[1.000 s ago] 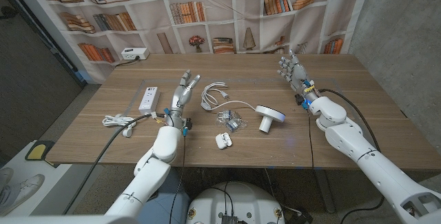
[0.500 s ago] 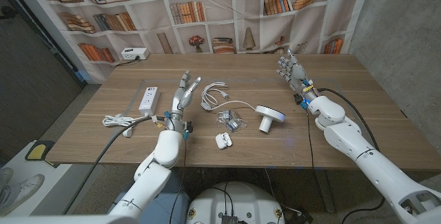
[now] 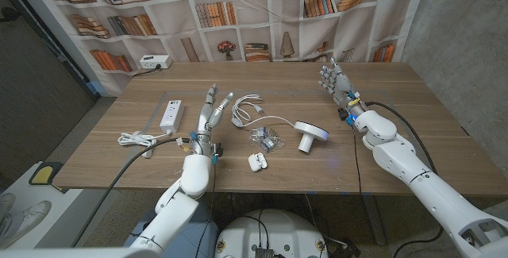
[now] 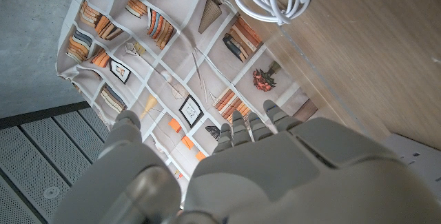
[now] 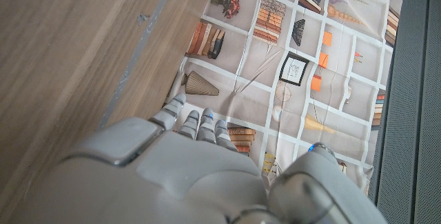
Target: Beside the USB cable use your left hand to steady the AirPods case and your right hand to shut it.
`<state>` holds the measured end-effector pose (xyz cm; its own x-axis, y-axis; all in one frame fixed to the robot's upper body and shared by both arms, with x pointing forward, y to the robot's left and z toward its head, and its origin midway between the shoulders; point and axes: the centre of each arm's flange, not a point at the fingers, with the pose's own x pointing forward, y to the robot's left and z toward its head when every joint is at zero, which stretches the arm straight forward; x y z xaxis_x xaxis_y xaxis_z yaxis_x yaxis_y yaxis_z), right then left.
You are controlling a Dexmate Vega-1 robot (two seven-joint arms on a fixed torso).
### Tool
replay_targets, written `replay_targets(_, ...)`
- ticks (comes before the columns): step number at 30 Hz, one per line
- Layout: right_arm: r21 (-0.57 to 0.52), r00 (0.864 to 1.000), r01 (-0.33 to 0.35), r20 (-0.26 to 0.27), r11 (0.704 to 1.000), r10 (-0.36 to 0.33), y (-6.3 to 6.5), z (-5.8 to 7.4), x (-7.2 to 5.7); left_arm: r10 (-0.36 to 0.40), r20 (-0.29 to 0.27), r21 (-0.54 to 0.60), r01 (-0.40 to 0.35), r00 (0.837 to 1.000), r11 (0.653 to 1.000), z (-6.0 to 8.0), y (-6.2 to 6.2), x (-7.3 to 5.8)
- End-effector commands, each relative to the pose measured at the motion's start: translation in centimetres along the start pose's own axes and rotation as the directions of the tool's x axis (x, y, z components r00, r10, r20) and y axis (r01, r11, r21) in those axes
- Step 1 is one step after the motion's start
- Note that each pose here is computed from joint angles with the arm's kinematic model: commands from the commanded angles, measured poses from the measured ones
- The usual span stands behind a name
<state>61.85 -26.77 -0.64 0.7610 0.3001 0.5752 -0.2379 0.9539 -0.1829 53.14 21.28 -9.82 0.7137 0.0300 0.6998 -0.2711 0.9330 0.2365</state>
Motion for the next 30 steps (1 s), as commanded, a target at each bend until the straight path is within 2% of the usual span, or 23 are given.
replay_targets(1,-0.003,1.000,0.000,-0.005,1.000,0.000,0.1,0.1,-0.1,0.017,0.006,0.017,-0.017,1.000,1.000,-0.3,-0.3,-1.2)
replay_targets(7,0.004,1.000,0.000,-0.005,1.000,0.000,0.1,0.0,-0.1,0.008,0.001,0.019,-0.008,1.000,1.000,-0.6,-0.4,-1.6)
replay_targets(10,0.003,1.000,-0.005,-0.007,1.000,0.005,0.2,-0.1,-0.1,-0.023,0.002,0.036,0.023,1.000,0.999,-0.6,-0.3,-1.2)
replay_targets(11,0.011,1.000,-0.006,-0.003,1.000,0.006,0.4,-0.2,-0.1,-0.004,-0.004,0.001,0.004,1.000,1.000,-0.5,-0.3,-1.5)
replay_targets(13,0.002,1.000,-0.006,-0.009,1.000,0.006,0.4,-0.3,-0.2,-0.019,-0.014,-0.081,0.018,1.000,0.997,-0.6,-0.6,-1.6)
replay_targets(15,0.015,1.000,-0.005,-0.010,1.000,0.005,0.4,-0.4,-0.2,-0.016,0.005,0.001,0.016,1.000,1.000,-0.4,-0.5,-1.7)
replay_targets(16,0.010,1.000,0.000,-0.011,1.000,0.000,0.4,-0.4,-0.2,-0.016,0.000,0.003,0.016,1.000,1.000,-0.3,-0.5,-1.9)
replay_targets(18,0.008,1.000,0.000,-0.002,1.000,0.000,0.4,-0.3,-0.3,-0.044,-0.011,-0.072,0.043,0.999,0.996,-0.4,-0.6,-2.0)
replay_targets(19,0.012,1.000,0.002,-0.004,1.000,-0.002,0.3,-0.2,-0.3,-0.040,-0.006,-0.063,0.040,0.999,0.997,-0.2,-0.6,-2.1)
replay_targets(21,-0.003,1.000,0.000,-0.010,1.000,0.000,0.3,-0.2,-0.4,-0.021,0.015,0.026,0.021,1.000,0.999,0.3,-0.4,-2.4)
replay_targets(22,-0.001,1.000,-0.005,-0.009,1.000,0.005,0.3,-0.2,-0.3,-0.019,-0.007,-0.001,0.019,1.000,1.000,0.2,-0.5,-2.5)
replay_targets(23,-0.001,1.000,-0.010,-0.008,1.000,0.010,0.3,-0.2,-0.3,-0.019,-0.002,-0.025,0.019,1.000,1.000,-0.1,-0.6,-2.6)
replay_targets(30,0.003,1.000,0.001,-0.013,1.000,-0.001,0.4,-0.3,-0.4,0.003,-0.049,0.060,0.000,0.999,0.998,0.1,-0.4,-3.3)
